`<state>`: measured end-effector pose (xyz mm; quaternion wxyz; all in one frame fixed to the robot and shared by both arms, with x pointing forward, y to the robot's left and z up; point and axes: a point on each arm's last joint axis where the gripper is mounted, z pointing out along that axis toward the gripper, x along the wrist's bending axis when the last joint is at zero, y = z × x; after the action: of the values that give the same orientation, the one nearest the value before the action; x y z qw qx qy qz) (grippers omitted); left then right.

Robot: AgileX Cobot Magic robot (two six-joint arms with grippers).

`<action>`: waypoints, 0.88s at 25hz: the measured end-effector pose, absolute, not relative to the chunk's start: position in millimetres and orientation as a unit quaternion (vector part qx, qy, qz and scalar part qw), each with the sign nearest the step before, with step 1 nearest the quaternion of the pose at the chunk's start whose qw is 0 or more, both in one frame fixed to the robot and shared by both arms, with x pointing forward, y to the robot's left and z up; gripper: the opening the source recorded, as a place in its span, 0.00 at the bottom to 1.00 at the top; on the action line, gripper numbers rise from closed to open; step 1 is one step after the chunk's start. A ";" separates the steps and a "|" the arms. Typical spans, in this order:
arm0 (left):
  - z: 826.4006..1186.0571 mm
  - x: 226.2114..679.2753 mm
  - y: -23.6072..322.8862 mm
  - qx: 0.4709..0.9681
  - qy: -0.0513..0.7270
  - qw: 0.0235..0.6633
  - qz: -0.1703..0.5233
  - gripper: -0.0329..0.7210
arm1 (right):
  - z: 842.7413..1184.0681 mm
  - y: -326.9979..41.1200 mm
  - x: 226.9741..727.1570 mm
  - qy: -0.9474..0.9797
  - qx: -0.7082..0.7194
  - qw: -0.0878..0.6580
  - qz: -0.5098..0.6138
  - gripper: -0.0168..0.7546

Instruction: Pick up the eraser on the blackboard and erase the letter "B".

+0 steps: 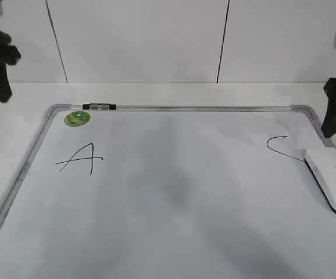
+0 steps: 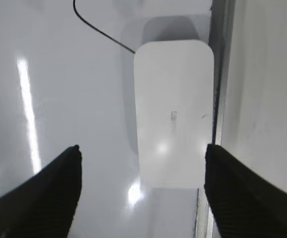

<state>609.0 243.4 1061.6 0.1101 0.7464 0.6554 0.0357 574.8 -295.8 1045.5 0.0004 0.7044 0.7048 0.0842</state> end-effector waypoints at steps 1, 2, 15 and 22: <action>1074.1 602.9 244.5 0.746 0.653 0.121 0.047 0.41 | 1048.1 -295.6 568.0 0.705 0.704 0.001 0.085 0.78; 1088.9 594.0 245.9 0.745 0.651 0.135 0.060 0.41 | 1051.5 -295.5 562.1 0.705 0.704 0.004 0.087 0.78; 1194.1 430.1 272.0 0.721 0.618 0.248 0.193 0.40 | 1150.9 -293.4 463.8 0.695 0.678 0.130 0.204 0.78; 1186.0 345.0 284.9 0.707 0.605 0.283 0.235 0.39 | 1175.9 -292.3 400.6 0.686 0.658 0.185 0.249 0.78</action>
<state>345.0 284.9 1186.0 0.2825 0.7067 0.6047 0.2347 400.6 -292.3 1175.9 0.1851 0.6577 0.6864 0.2489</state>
